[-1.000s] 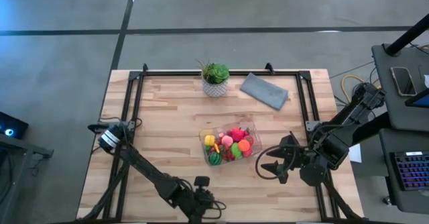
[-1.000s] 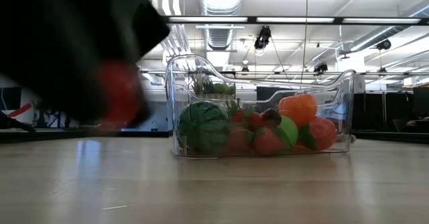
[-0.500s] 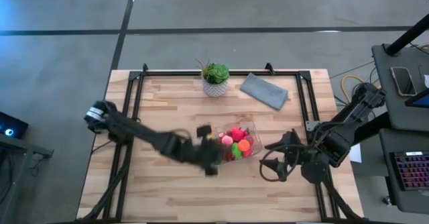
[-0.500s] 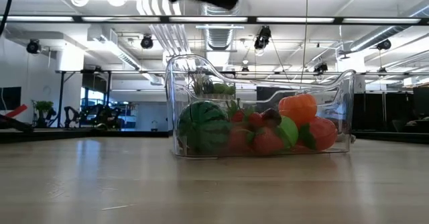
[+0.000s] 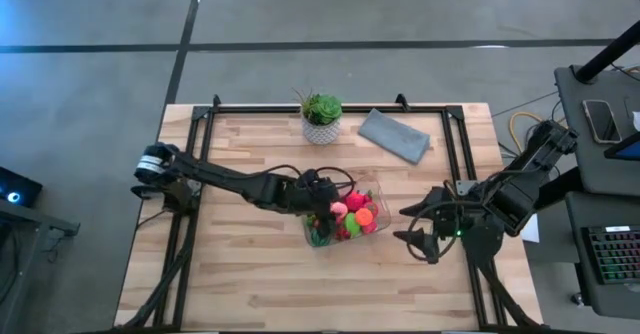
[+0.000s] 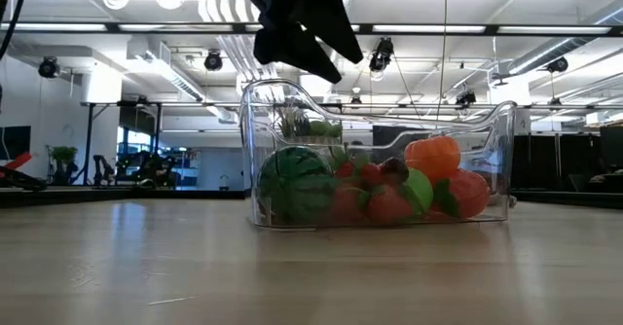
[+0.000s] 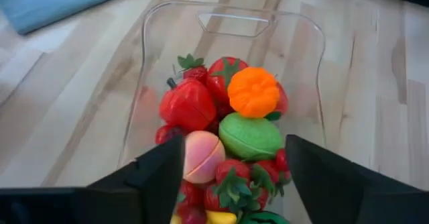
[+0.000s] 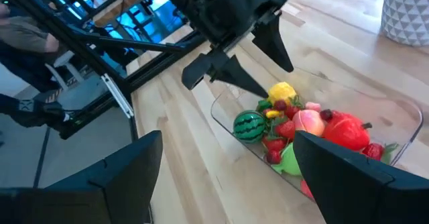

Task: Pick and placing Produce into tupperware
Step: Return to Home Position

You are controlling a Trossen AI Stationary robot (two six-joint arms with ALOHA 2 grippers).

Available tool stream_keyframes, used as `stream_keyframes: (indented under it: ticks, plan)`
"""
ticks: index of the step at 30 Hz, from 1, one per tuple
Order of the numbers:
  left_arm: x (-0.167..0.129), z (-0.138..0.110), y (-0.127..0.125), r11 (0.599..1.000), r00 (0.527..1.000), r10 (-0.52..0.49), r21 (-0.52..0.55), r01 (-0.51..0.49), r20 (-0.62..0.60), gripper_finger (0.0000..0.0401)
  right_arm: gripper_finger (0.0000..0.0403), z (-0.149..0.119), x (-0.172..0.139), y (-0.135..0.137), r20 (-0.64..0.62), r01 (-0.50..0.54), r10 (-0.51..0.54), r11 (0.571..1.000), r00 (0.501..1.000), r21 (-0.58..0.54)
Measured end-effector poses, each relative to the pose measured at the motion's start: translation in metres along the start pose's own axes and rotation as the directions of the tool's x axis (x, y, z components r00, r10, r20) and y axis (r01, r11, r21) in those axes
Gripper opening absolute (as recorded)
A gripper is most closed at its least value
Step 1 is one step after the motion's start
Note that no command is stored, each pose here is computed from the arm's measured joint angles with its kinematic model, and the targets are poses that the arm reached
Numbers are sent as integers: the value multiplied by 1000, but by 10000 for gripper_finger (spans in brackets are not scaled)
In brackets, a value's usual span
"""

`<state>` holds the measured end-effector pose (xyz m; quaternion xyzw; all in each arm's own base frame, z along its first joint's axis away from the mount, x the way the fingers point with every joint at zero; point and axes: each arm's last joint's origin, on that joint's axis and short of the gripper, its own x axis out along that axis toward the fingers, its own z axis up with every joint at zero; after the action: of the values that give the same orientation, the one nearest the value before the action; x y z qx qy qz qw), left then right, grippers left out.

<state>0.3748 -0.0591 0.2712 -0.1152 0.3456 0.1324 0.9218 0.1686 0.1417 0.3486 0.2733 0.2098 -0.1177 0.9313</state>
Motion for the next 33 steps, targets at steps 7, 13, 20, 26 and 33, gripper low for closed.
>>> stream_keyframes:
  ticks: [7,13,20,26,33]
  plan:
    - [-42,16,-5,952,966,-257,-169,254,1,273,327,10,-11,-5,19,-40,38,993,999,109]
    - [-100,21,-15,876,875,-481,4,481,64,274,327,15,-16,0,-15,-148,148,988,989,-33]
    - [-117,3,10,867,853,-495,156,473,166,274,327,9,-4,-21,-23,-143,142,988,990,-61]
    - [-106,-43,39,808,736,-581,144,571,348,274,327,-11,11,-49,112,-266,267,964,957,-24]
    - [-105,-96,72,727,562,-626,145,671,541,274,327,-20,10,-85,256,-396,406,914,877,-90]
